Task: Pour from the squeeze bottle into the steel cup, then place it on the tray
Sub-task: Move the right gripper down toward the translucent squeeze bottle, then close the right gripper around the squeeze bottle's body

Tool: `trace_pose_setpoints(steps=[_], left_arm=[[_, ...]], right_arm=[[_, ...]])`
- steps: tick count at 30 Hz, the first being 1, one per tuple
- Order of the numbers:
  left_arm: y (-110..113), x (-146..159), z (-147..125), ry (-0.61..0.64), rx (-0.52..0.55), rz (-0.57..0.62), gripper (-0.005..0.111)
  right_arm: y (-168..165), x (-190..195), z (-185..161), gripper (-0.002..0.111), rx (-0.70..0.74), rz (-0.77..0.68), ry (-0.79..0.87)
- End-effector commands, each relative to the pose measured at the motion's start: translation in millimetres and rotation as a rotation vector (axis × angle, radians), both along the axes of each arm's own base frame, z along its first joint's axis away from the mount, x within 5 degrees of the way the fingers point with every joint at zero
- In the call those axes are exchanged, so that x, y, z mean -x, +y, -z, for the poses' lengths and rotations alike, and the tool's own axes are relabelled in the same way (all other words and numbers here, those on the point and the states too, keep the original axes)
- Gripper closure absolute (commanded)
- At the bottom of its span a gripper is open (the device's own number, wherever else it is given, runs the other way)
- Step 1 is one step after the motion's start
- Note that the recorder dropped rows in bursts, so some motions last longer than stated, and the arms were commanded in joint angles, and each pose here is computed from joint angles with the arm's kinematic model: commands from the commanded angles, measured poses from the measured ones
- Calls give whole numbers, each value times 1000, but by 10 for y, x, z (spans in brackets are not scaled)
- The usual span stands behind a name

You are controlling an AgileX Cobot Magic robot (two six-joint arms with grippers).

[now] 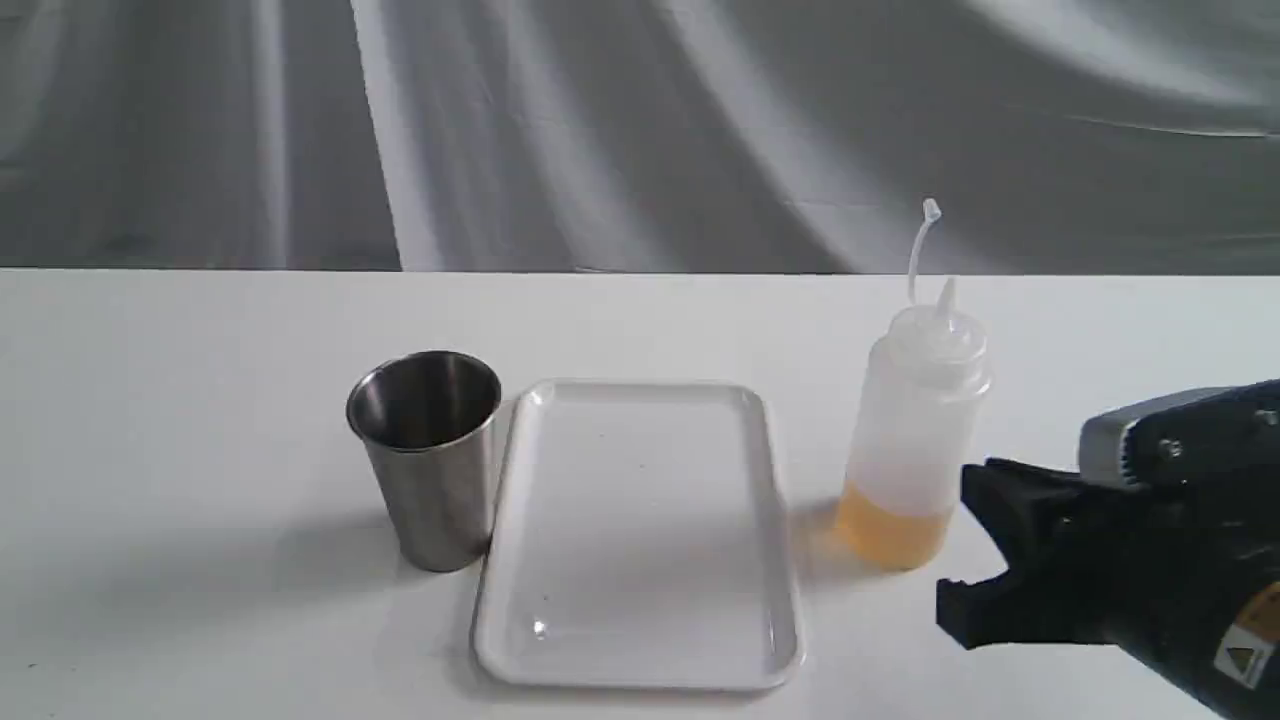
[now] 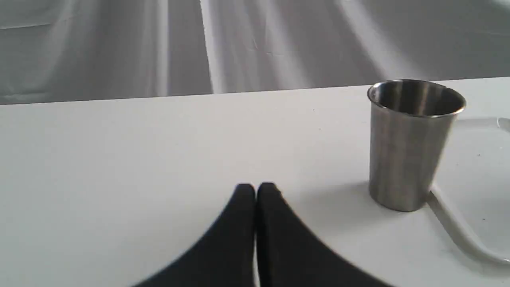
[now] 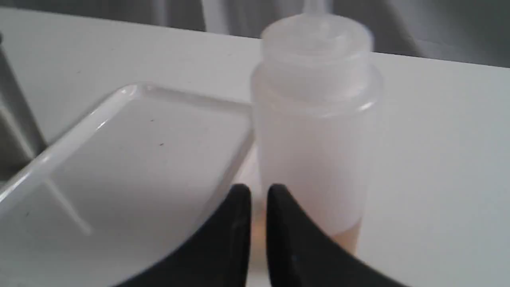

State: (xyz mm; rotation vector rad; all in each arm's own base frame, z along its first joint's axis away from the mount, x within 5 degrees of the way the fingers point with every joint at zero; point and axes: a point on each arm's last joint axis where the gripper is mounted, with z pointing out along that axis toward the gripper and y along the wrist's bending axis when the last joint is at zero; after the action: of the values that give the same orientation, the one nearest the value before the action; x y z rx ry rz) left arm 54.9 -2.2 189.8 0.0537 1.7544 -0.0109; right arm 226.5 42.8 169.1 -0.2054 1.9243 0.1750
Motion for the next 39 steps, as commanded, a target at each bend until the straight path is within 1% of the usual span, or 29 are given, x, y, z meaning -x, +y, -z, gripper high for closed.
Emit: trace_pose_setpoints(steps=[1,2,3,5,6,17,25,27,29,30,32,36,39], left_arm=[[-3,-1,7,-6,2,5,107],[-3,-1,7,-6,2,5,107],[-3,-1,7,-6,2,5,107],[-3,-1,7,-6,2,5,107],[-3,-1,7,-6,2,5,107],[-3,-1,7,-6,4,4,107],[-3,-1,7,-6,2,5,107],[-3,-1,7,-6,2,5,107],[-3,-1,7,-6,2,5,107],[-3,-1,7,-6,2,5,107],[-3,-1,7,-6,4,4,107],[-3,-1,7,-6,4,4,107],[-3,-1,7,-6,4,4,107]], right_arm=[[47,-36,65,71,26,-69,1],[48,-42,83,60,19,-67,6],[51,-49,99,41,10,-65,8],[55,-73,114,12,-6,-60,-14],[53,-87,123,3,-16,-52,-24],[50,-109,204,4,-33,-45,-5],[-228,-170,276,4,-30,42,-10],[-231,-190,291,4,-34,14,-47],[-165,-214,337,4,3,-79,-71],[-129,-229,366,4,25,-131,-70],[-101,-278,456,4,36,-171,-45],[-145,-308,597,4,19,-112,8],[-175,-324,635,4,23,-76,12]])
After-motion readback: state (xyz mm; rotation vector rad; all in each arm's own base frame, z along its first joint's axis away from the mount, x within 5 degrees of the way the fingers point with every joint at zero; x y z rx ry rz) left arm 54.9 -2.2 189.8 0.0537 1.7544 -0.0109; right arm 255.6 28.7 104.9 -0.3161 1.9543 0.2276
